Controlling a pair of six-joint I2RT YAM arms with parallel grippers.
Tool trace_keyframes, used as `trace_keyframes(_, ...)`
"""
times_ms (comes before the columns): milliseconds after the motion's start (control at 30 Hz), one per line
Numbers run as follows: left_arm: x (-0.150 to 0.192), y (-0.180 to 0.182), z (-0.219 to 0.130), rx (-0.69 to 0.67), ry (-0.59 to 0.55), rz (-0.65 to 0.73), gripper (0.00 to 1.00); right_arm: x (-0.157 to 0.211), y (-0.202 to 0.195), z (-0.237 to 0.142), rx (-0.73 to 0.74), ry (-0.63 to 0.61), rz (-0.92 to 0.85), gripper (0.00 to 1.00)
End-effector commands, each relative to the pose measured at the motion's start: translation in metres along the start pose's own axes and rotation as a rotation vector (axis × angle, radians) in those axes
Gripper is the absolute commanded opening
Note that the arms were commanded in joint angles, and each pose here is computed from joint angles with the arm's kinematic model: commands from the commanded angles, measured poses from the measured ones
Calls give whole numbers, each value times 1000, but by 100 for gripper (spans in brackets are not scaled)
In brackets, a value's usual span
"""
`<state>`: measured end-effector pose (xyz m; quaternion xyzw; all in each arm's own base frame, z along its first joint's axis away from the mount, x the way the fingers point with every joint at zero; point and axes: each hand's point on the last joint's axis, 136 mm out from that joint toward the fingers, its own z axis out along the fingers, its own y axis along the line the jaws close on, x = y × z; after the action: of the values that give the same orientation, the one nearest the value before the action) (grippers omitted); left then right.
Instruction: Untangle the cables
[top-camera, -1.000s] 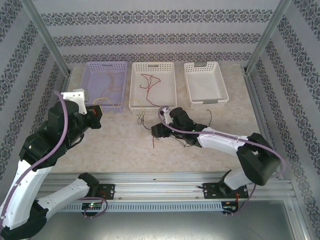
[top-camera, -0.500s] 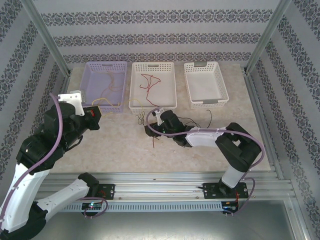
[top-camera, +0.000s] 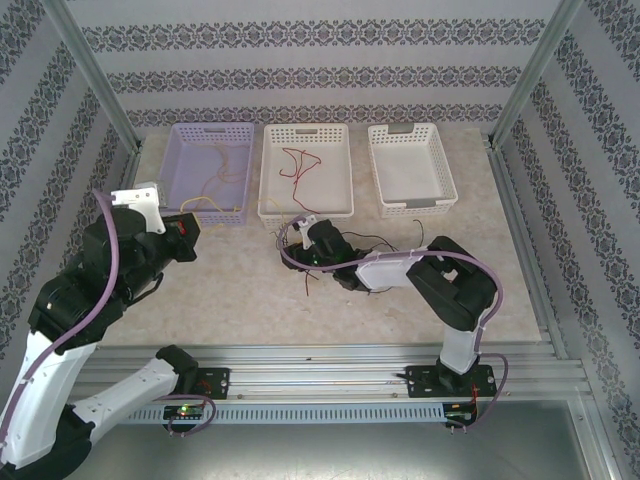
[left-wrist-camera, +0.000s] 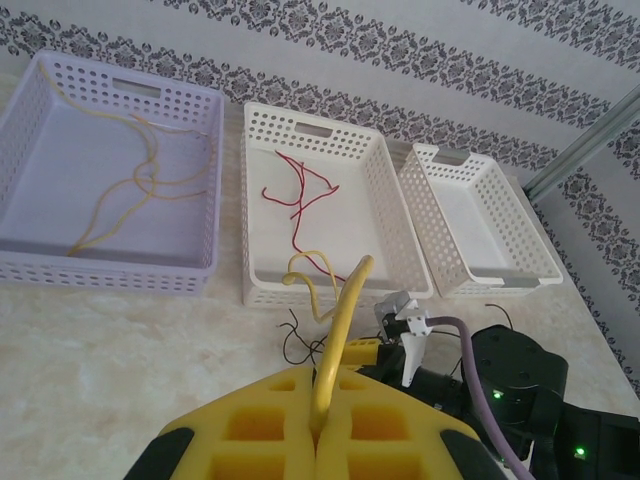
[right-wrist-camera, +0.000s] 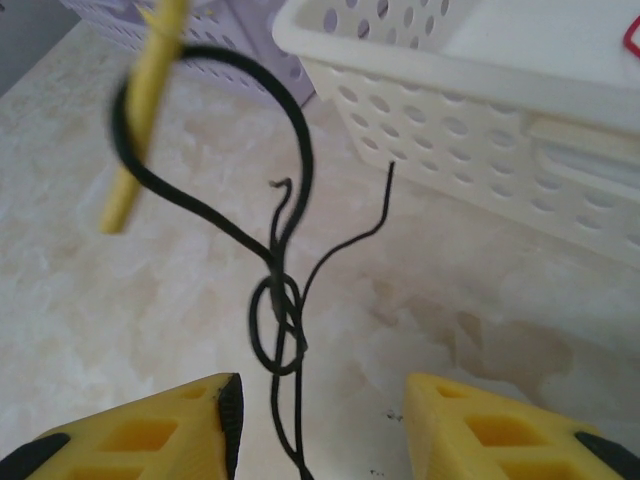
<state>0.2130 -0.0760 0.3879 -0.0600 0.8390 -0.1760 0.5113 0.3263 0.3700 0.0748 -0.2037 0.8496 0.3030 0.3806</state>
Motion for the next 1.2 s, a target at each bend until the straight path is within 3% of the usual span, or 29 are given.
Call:
trace_keyframes(0,-17,-1,-12,4,-67,-21,0,-1,16,1,-74,-26,12,47)
trace_keyframes(100,-19,-1,-14,5,-77,-24,0,4,15,1,-82,-23,19,42)
trace_keyframes(267,-22,1,-17,-3,-89,-20,0,12,11,1,-69,-7,24,13)
trace_keyframes(400,-31,7,-28,-36,-120,0,0,18,7,-6,-59,0,26,0)
trace_keyframes(833,-67,38,-68,-233,-215,121,0,46,-42,-50,66,42,89,0)
trace_keyframes(1167,-93,25,-42,-295,-236,222,0,31,-32,-85,24,-19,95,0)
